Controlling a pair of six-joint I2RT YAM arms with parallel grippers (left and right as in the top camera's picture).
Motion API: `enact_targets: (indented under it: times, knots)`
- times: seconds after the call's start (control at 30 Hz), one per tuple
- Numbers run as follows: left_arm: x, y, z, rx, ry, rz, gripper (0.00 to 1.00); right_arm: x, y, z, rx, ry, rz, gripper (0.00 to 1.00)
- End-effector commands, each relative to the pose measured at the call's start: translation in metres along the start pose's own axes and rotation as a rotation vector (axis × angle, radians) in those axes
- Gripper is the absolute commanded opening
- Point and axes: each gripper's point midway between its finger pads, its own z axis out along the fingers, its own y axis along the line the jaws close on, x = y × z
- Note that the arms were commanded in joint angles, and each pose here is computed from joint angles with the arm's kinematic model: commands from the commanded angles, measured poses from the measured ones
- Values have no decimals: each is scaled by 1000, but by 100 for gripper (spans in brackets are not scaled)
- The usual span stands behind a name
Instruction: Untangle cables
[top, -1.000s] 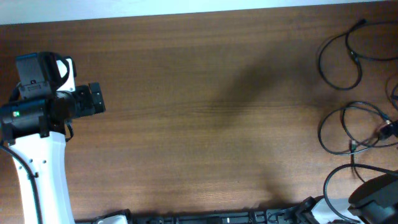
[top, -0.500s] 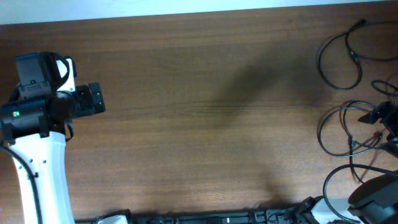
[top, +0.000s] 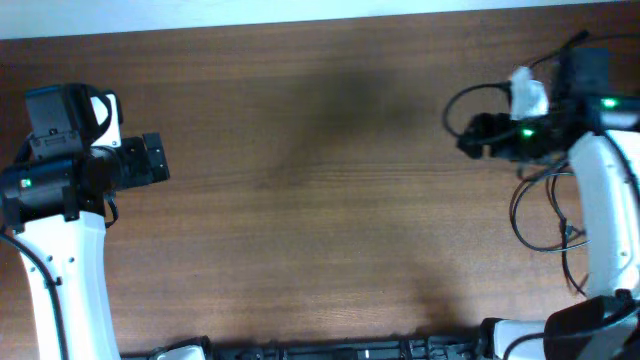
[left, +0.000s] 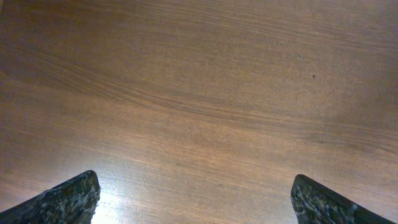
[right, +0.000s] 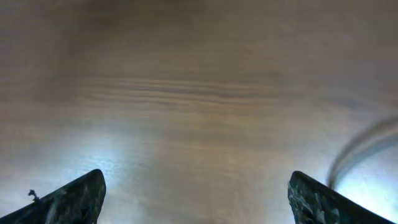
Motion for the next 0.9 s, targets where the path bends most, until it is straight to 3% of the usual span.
enact_targets:
  times: [0.0, 0.13, 0.87]
  knots:
    - [-1, 2, -1, -7, -4, 0, 99, 3, 32, 5, -30, 9, -105, 92]
    - [-1, 2, -1, -7, -4, 0, 99, 8, 50, 9, -49, 26, -155, 92]
    - [1, 4, -1, -19, 5, 18, 99, 8, 50, 9, -49, 26, -155, 92]
